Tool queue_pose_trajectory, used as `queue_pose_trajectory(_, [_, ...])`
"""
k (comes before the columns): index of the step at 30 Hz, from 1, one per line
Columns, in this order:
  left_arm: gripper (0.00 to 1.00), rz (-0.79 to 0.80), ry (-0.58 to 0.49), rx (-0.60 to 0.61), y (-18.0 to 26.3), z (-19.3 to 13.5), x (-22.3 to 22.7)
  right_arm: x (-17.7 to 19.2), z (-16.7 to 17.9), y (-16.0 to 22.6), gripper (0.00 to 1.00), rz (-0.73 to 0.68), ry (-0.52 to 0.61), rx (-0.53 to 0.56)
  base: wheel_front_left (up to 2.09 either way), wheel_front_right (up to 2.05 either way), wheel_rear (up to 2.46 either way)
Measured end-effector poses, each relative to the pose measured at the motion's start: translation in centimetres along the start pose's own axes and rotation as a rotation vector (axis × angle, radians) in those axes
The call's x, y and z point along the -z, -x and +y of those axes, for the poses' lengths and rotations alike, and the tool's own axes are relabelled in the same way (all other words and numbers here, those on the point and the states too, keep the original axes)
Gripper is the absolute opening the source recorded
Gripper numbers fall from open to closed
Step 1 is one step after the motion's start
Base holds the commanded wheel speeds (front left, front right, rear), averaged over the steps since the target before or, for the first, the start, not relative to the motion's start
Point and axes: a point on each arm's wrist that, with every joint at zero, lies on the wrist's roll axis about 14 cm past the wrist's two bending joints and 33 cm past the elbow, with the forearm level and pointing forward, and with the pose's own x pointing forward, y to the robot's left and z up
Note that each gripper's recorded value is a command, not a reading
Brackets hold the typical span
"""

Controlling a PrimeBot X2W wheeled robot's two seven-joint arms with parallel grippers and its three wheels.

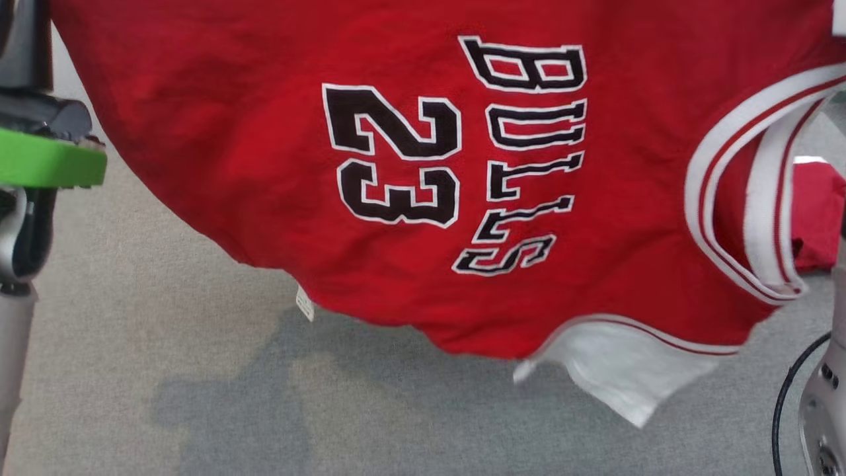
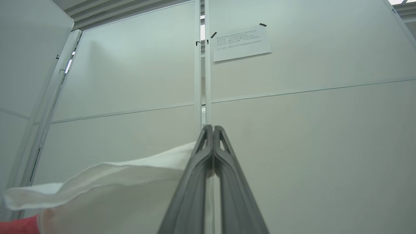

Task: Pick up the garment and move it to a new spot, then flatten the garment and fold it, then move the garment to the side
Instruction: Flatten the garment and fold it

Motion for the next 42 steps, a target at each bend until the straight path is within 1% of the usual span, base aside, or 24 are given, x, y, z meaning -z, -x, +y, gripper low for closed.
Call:
queue_pose_trajectory(2, [0.0,0.02,-0.022,0.008,-0.8,0.4,0.1,0.8,0.0,-1.3,0.0,0.02,0.018,-0.005,0.0,0.0,0.0])
queue_pose_trajectory(3, [0.0,0.028,-0.015,0.007,-1.1,0.6,0.4,1.4,0.0,-1.7,0.0,0.034,0.025,-0.003,0.0,0.0,0.0])
queue_pose_trajectory(8, [0.0,0.113,0.015,-0.009,-2.8,1.8,4.1,6.3,-0.1,-3.8,0.0,0.118,0.064,0.001,0.0,0.0,0.0])
queue_pose_trajectory(11, [0.0,0.136,0.028,-0.039,-3.9,3.1,6.4,9.0,-0.2,-5.0,0.0,0.135,0.097,0.006,0.0,0.0,0.0])
queue_pose_trajectory(13, [0.0,0.135,0.043,-0.067,-4.7,4.2,7.7,10.1,-0.5,-6.0,0.0,0.129,0.151,0.001,0.0,0.0,0.0])
queue_pose_trajectory(15, [0.0,0.14,0.055,-0.084,-5.7,5.0,9.4,11.5,-1.4,-6.8,0.0,0.119,0.158,0.03,0.0,0.0,0.0])
queue_pose_trajectory(19, [0.0,0.142,0.078,-0.12,-7.5,6.3,12.2,14.7,-3.7,-7.1,0.0,0.135,0.189,0.08,0.0,0.0,0.0])
queue_pose_trajectory(24, [0.0,0.184,0.122,-0.138,-8.1,6.4,16.8,18.8,-6.7,-5.3,0.0,0.181,0.189,0.148,0.0,0.0,0.0])
queue_pose_trajectory(27, [0.0,0.247,0.16,-0.139,-7.0,5.5,20.4,22.4,-8.2,-1.9,0.0,0.26,0.159,0.188,0.0,0.0,0.0])
queue_pose_trajectory(28, [0.0,0.265,0.183,-0.152,-6.3,5.5,21.4,23.7,-8.6,-0.1,0.0,0.299,0.141,0.205,0.0,0.0,0.0])
queue_pose_trajectory(31, [0.0,0.302,0.22,-0.178,-3.7,4.9,23.2,26.8,-9.0,5.9,0.0,0.427,0.101,0.237,0.0,0.0,0.0])
queue_pose_trajectory(33, [0.0,0.36,0.248,-0.196,-0.6,3.8,24.9,28.4,-8.9,11.0,0.0,0.535,0.073,0.263,0.0,0.0,0.0])
queue_pose_trajectory(34, [0.0,0.392,0.275,-0.215,1.0,3.2,25.8,28.7,-9.0,13.3,0.0,0.579,0.059,0.285,0.0,0.0,0.0])
queue_pose_trajectory(37, [0.0,0.56,0.365,-0.265,8.5,-0.1,29.1,28.6,-9.0,20.9,0.0,0.71,0.007,0.372,0.0,0.0,0.0])
queue_pose_trajectory(40, [0.0,0.688,0.439,-0.337,14.6,-2.4,30.5,27.5,-8.3,26.0,0.0,0.791,-0.036,0.43,0.0,0.0,0.0])
queue_pose_trajectory(42, [0.0,0.747,0.48,-0.37,17.7,-4.0,30.6,26.5,-7.9,28.8,0.0,0.833,-0.065,0.47,0.0,0.0,0.0])
